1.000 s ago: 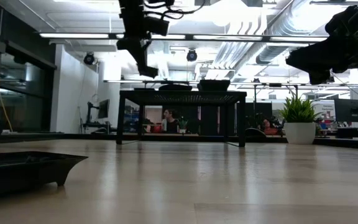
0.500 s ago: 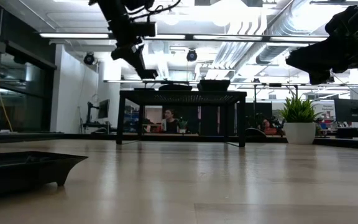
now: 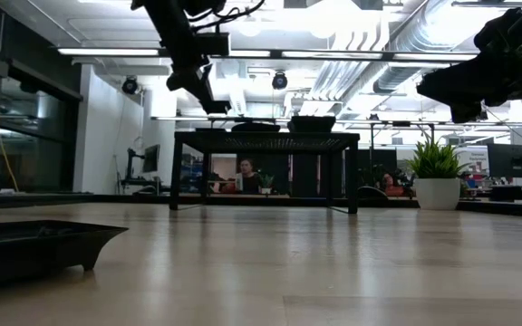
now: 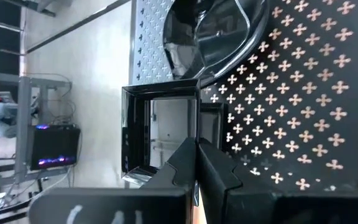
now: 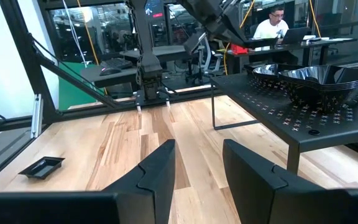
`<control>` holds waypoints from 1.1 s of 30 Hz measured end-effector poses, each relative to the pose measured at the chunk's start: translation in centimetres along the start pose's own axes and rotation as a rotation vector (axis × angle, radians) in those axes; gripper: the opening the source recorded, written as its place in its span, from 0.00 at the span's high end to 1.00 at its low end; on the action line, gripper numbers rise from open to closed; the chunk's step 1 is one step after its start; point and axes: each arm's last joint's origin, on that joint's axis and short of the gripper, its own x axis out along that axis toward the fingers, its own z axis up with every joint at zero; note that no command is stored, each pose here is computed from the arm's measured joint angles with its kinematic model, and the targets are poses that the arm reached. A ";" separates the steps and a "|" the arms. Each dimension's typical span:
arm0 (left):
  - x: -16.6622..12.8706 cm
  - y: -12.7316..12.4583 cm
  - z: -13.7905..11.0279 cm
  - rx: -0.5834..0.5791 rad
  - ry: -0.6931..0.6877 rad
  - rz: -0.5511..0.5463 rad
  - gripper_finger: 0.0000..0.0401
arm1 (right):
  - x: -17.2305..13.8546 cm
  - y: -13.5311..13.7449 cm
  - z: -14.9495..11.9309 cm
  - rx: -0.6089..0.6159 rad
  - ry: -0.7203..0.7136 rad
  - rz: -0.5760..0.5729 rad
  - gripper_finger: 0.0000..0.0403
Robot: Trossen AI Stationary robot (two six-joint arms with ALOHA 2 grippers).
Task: Pick & Place Mini shaped plates
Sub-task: Stack the top black square plate on top of the black square plates on the shelf
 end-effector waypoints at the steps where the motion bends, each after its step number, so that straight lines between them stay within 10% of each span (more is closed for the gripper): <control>1: 0.1 0.0 0.0 0.001 0.008 0.008 0.99 | 0.0 0.0 0.0 0.000 0.000 0.000 0.68; 33: 3.0 -0.5 -0.2 0.006 0.079 -0.038 0.99 | 0.0 0.0 0.0 0.000 0.000 0.000 0.68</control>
